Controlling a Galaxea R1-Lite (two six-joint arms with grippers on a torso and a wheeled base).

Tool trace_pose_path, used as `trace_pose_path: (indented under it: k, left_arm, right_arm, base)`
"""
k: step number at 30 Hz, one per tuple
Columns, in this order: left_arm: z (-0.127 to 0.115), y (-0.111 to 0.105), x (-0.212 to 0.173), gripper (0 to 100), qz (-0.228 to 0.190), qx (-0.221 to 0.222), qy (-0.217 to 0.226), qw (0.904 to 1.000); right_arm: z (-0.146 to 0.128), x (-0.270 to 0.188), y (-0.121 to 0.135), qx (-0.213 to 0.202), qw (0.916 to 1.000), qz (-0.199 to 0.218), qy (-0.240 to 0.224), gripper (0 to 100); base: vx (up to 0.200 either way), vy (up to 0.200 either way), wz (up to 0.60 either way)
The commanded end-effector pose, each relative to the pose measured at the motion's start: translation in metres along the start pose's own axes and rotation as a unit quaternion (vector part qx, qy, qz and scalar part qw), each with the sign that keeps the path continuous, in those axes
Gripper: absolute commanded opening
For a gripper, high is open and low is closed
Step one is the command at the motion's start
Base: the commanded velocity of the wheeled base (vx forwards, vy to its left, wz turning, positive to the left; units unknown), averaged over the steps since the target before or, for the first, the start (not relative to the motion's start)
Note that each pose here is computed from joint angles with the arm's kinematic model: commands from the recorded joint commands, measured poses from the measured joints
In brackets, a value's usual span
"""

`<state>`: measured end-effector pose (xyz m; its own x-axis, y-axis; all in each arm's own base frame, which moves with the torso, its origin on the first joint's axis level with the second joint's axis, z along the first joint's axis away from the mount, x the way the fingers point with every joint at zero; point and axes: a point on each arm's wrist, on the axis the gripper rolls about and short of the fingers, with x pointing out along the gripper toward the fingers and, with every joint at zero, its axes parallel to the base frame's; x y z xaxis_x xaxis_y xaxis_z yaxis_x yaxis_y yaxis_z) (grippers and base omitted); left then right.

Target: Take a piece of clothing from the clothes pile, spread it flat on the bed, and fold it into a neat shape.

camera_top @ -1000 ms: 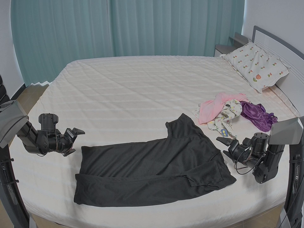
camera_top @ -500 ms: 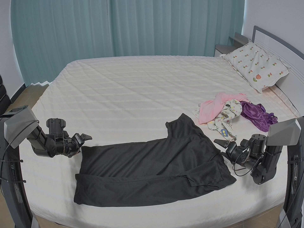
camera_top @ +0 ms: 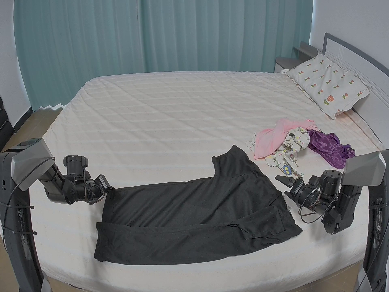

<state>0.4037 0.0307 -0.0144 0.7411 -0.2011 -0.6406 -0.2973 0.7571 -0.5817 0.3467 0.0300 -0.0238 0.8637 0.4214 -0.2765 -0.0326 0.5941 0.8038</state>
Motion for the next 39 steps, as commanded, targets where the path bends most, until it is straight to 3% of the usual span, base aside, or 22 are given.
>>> trace_pose_path:
  k: [1, 5, 8, 11, 15, 18, 19, 22, 25, 39]
  left_arm:
    - [-0.001, 0.002, 0.003, 0, 0.012, -0.007, -0.005, 0.9999]
    - [0.006, -0.002, 0.001, 0, 0.006, -0.055, -0.044, 0.9975]
    - [0.011, -0.007, -0.001, 0, -0.022, -0.087, -0.076, 0.9930]
    - [0.013, -0.008, -0.002, 0, -0.033, -0.101, -0.089, 0.9904]
    - [0.011, -0.007, -0.006, 0, -0.031, -0.103, -0.085, 0.9906]
    - [0.009, -0.007, -0.008, 0, -0.029, -0.112, -0.083, 0.9898]
    - [0.008, -0.006, -0.009, 0, -0.027, -0.118, -0.082, 0.9893]
    - [0.008, -0.006, -0.013, 0, -0.027, -0.131, -0.082, 0.9876]
    - [0.009, -0.006, -0.016, 0, -0.030, -0.144, -0.083, 0.9857]
    - [0.008, -0.002, -0.016, 0, -0.026, -0.149, -0.079, 0.9853]
  right_arm:
    - [0.010, 0.005, 0.012, -0.016, 0.9994, 0.023, -0.017, 100]
    - [0.013, 0.023, 0.027, -0.037, 0.9989, 0.028, 0.002, 100]
    - [0.024, 0.039, 0.035, -0.084, 0.9962, 0.019, 0.011, 100]
    - [0.032, 0.059, 0.041, -0.121, 0.9926, 0.007, 0.011, 100]
    - [0.038, 0.083, 0.046, -0.138, 0.9904, -0.012, 0.010, 100]
    - [0.037, 0.100, 0.047, -0.171, 0.9848, -0.017, 0.026, 100]
    - [0.038, 0.111, 0.043, -0.204, 0.9781, -0.025, 0.032, 100]
    - [0.038, 0.125, 0.040, -0.237, 0.9697, -0.044, 0.043, 100]
    - [0.032, 0.141, 0.043, -0.247, 0.9664, -0.046, 0.052, 100]
    - [0.022, 0.173, 0.030, -0.243, 0.9675, -0.042, 0.057, 100]
  base:
    - [0.000, 0.000, 0.00]
    - [0.000, 0.000, 0.00]
    - [0.000, 0.000, 0.00]
    - [0.000, 0.000, 0.00]
    - [0.000, 0.000, 0.00]
    - [0.000, 0.000, 0.00]
    - [0.000, 0.000, 0.00]
    - [0.000, 0.000, 0.00]
    - [0.000, 0.000, 0.00]
    - [0.000, 0.000, 0.00]
